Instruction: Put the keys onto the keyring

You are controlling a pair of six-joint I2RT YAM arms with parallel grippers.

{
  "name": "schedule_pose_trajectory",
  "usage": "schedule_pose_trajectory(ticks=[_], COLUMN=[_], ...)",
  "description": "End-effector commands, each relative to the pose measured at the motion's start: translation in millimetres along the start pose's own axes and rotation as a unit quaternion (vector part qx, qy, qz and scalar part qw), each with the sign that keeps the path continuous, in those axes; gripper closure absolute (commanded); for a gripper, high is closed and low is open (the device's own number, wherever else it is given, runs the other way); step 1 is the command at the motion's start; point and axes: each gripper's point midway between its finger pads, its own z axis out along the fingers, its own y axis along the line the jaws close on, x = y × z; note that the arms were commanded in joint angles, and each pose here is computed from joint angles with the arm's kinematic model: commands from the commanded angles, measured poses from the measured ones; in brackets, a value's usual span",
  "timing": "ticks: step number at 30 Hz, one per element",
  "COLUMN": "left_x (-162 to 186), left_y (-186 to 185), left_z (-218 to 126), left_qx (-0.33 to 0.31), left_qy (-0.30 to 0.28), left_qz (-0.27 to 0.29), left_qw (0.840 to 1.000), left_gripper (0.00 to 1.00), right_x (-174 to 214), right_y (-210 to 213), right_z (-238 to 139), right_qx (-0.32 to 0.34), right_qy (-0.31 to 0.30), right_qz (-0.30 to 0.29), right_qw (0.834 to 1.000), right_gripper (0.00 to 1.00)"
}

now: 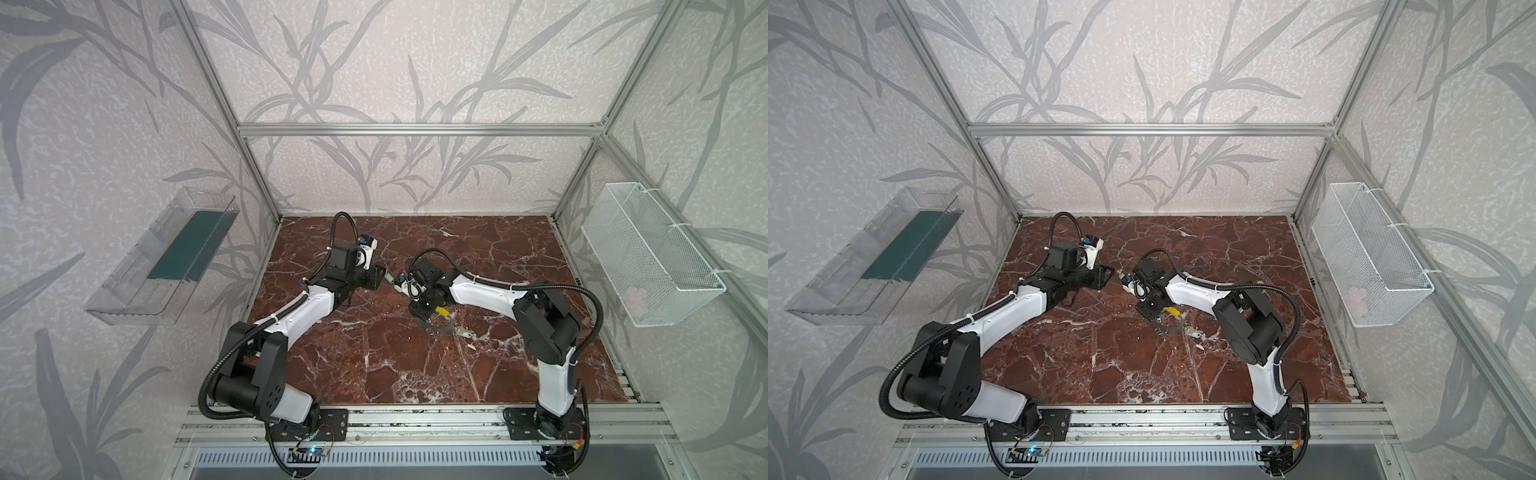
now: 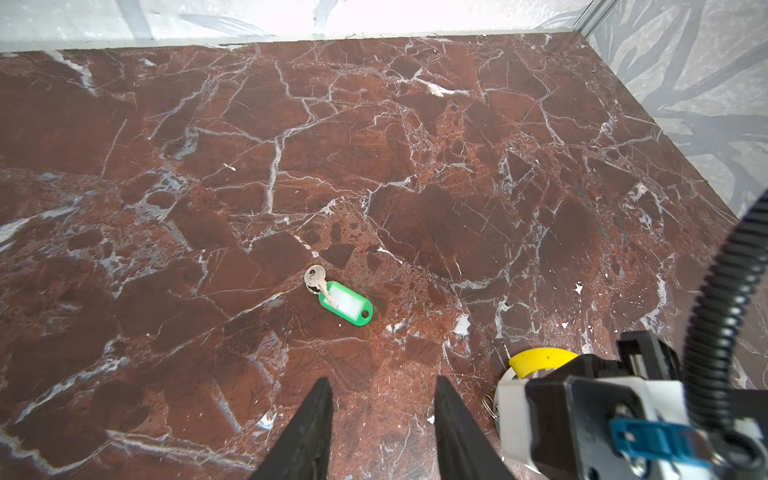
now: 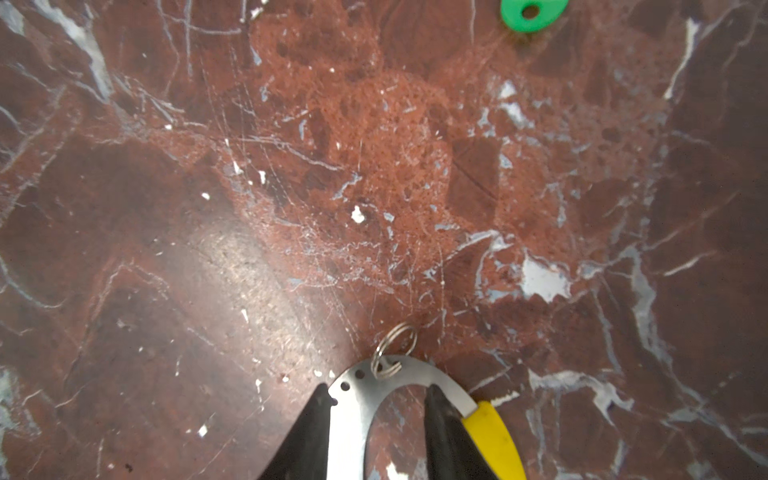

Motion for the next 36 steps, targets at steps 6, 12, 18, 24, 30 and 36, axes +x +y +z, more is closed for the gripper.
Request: schedule_pose_trajectory(ticks=[6,12,18,24,30,36], left_x=[1,4,5,5,6,9], left_y=[-6,-9,-10,-11,-13,-21], left_z=[-1,1,-1,-1,-1,-6], left_qx=[0.009,0.016,0.014,0.015,0.017,0.035], left_qy=[0.003,0.006,0.007,0.006,0.006,-0.001], left_qz=[0.016,0.021,0.026,0.030,0.032,0.058], left_qw=[1.000,1.000,1.000,0.999,0.999,0.998], left_gripper=[0.58,0.58,0.58,0.58,0.58,0.58], right_x=[4,2,-4,-2,-1,-3], right_y=[6,6,2,-2,-4,-2], right_z=[8,10,12,8,10,1], right_qx=[-0.001,0.000,0.011,0.024,0.029,0.018], right_qy=[0.015,0.010,0.001,0.003,0.008,-0.009], right_qz=[-0.022,-0.027,-0.022,-0.016,-0.007,-0.016], right_qw=[1.000,1.000,1.000,1.000,1.000,1.000], right_gripper=[0.64,0.69,0.79,0.85,0.92,1.00])
